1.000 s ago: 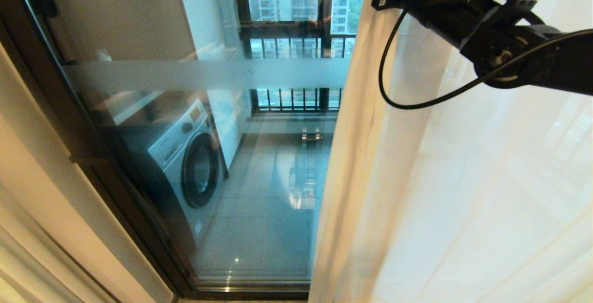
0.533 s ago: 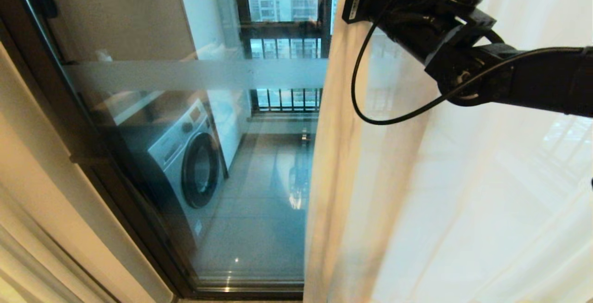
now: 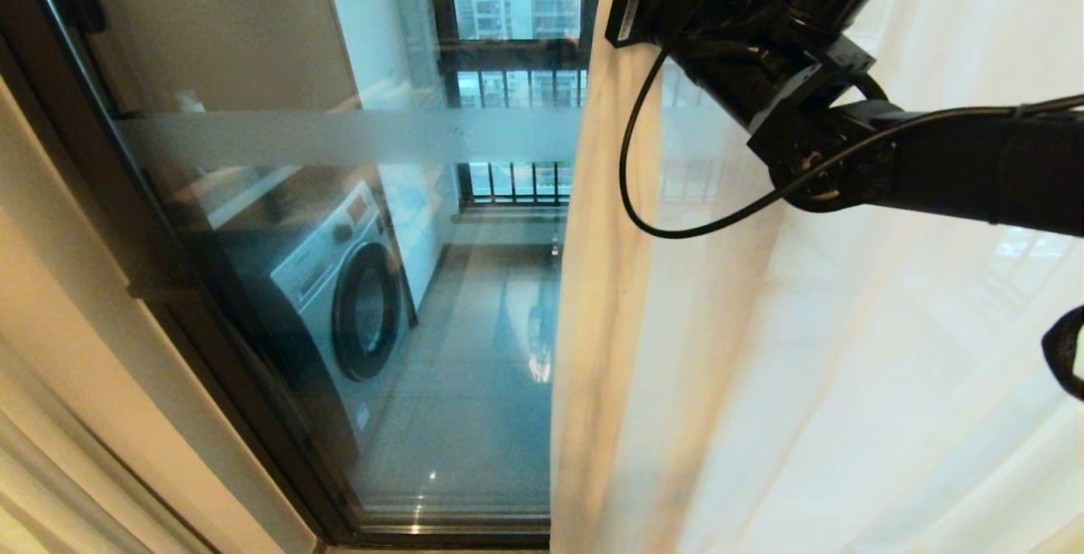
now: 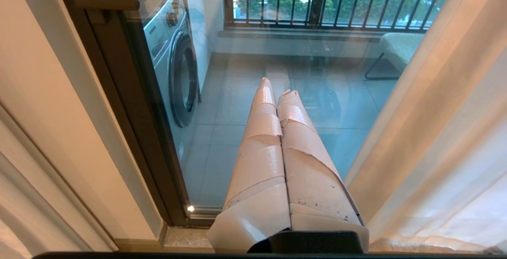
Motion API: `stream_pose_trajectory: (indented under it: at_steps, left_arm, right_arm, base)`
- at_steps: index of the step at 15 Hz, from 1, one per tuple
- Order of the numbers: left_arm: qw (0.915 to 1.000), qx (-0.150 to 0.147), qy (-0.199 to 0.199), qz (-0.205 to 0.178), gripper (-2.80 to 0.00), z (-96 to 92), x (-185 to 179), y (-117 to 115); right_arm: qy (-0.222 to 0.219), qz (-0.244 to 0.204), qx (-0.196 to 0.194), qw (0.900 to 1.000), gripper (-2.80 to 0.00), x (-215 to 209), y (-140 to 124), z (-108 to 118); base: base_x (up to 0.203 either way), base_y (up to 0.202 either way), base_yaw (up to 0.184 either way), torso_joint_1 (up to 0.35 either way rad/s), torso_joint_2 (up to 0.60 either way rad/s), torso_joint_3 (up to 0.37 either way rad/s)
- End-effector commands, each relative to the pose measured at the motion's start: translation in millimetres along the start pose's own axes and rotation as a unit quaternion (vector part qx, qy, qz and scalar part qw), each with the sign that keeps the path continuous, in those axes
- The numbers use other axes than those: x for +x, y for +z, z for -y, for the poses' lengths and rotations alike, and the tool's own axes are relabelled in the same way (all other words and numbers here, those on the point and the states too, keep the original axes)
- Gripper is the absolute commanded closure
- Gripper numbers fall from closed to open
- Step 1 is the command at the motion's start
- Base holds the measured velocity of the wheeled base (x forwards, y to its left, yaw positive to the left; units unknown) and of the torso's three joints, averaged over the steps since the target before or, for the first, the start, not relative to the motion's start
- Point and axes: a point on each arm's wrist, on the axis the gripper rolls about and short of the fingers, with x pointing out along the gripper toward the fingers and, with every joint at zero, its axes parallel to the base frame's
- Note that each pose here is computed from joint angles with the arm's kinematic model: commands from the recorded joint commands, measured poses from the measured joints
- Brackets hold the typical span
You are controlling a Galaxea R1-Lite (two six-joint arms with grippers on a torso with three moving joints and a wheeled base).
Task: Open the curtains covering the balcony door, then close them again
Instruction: Close the inner curtains on both sides
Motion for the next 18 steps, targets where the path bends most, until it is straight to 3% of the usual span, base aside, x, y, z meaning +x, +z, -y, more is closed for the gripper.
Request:
stream_pose_trajectory:
  at_steps: [1, 3, 4, 11, 18]
  left_arm:
    - [1.0, 0.0, 0.0, 0.0, 0.0, 0.0, 0.0, 0.0]
    - [1.0, 0.0, 0.0, 0.0, 0.0, 0.0, 0.0, 0.0]
    - [1.0, 0.0, 0.0, 0.0, 0.0, 0.0, 0.0, 0.0]
    - [1.0, 0.0, 0.0, 0.0, 0.0, 0.0, 0.0, 0.0]
    - [1.0, 0.0, 0.001, 0.0, 0.0, 0.0, 0.0, 0.0]
  right_arm:
    - [0.0, 0.001, -0.001, 1.0, 0.0, 0.0, 0.2, -0.4]
    - [-0.001, 0.004, -0.001, 1.0, 0.0, -0.3, 2.2, 0.0]
    - [-0.001, 0.006, -0.001, 1.0, -2.8, -0.5, 3.7, 0.2]
    - [-0.003, 0.018, -0.003, 1.0, -2.8, -10.3, 36.5, 6.3]
    - [-0.005, -0.038, -0.011, 0.999, -2.8, -63.4, 96.0, 23.6]
  base:
    - [0.0, 0.0, 0.0, 0.0, 0.0, 0.0]
    - [0.0, 0.0, 0.0, 0.0, 0.0, 0.0]
    - [0.0, 0.0, 0.0, 0.0, 0.0, 0.0]
    - [0.0, 0.0, 0.0, 0.0, 0.0, 0.0]
    - [0.0, 0.0, 0.0, 0.0, 0.0, 0.0]
